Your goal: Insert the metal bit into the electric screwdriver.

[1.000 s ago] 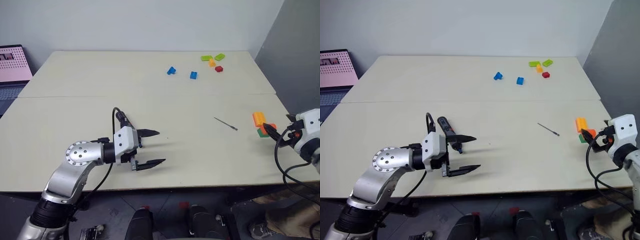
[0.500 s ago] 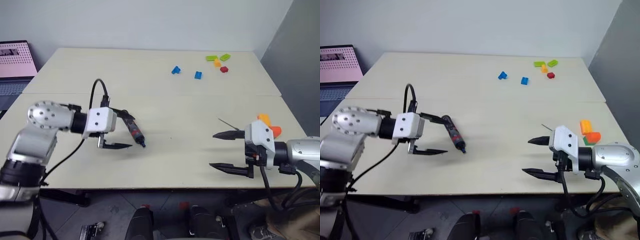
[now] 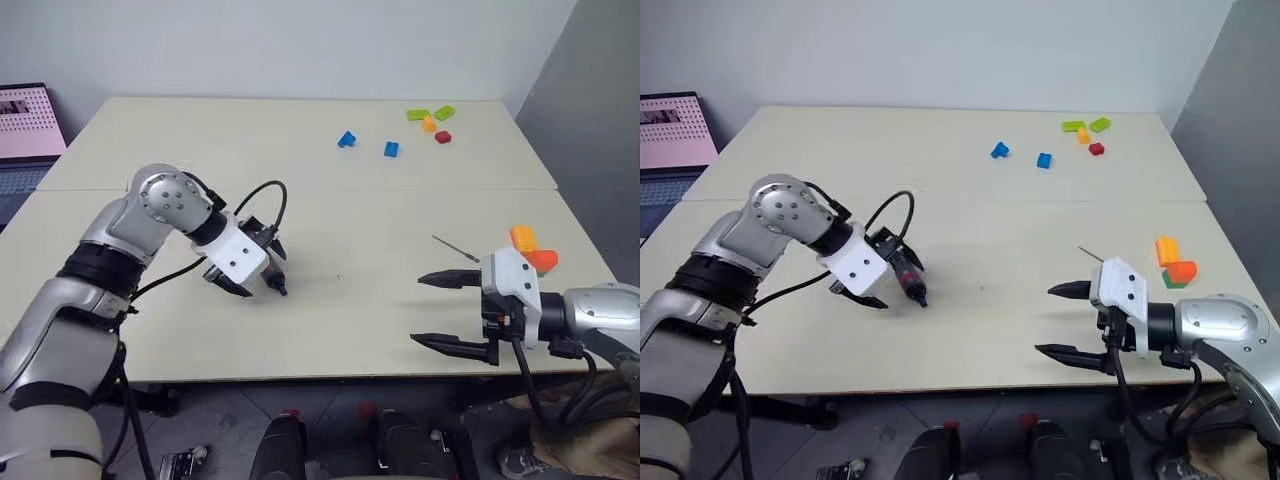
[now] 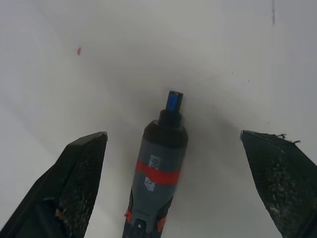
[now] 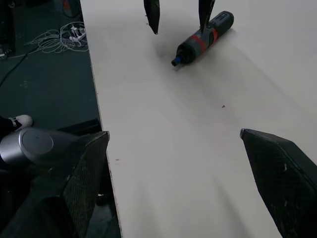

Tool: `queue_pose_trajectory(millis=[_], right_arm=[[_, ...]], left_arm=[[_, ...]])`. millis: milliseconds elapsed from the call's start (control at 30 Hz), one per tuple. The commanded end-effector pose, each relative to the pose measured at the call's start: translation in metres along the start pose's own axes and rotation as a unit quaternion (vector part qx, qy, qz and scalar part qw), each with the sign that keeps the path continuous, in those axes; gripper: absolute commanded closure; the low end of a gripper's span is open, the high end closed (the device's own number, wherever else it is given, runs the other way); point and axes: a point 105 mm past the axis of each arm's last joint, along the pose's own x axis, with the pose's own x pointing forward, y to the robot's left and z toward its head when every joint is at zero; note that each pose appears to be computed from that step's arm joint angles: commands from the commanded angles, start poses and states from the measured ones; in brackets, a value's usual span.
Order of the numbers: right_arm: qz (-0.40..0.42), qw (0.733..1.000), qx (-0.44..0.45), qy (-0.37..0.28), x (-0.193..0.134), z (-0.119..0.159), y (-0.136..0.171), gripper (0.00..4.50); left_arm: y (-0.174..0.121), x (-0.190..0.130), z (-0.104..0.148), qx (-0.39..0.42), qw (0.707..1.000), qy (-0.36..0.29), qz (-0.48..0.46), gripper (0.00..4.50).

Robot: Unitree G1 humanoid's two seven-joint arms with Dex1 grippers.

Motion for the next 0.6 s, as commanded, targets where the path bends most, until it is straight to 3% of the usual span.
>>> queue_pose_trajectory(millis=[33,400,600], right_arm=[[-0.002,1.0,-0.017,-0.013,-0.001,0.01,0.005,0.05],[-0.008,1.0,-0.011,-0.02,-0.002,0.013,0.009,0.05],[-0.01,1.0,-0.009,-0.02,-0.002,0.014,0.009,0.0]], left_arm=[[0.006,0.009,-0.002,0.038,0.999,0.012,-0.023,0.0],[0.011,0.032,-0.013,0.084,0.993,0.055,-0.059,0.0],[0.009,0.044,-0.014,0.083,0.992,0.054,-0.076,1.49]])
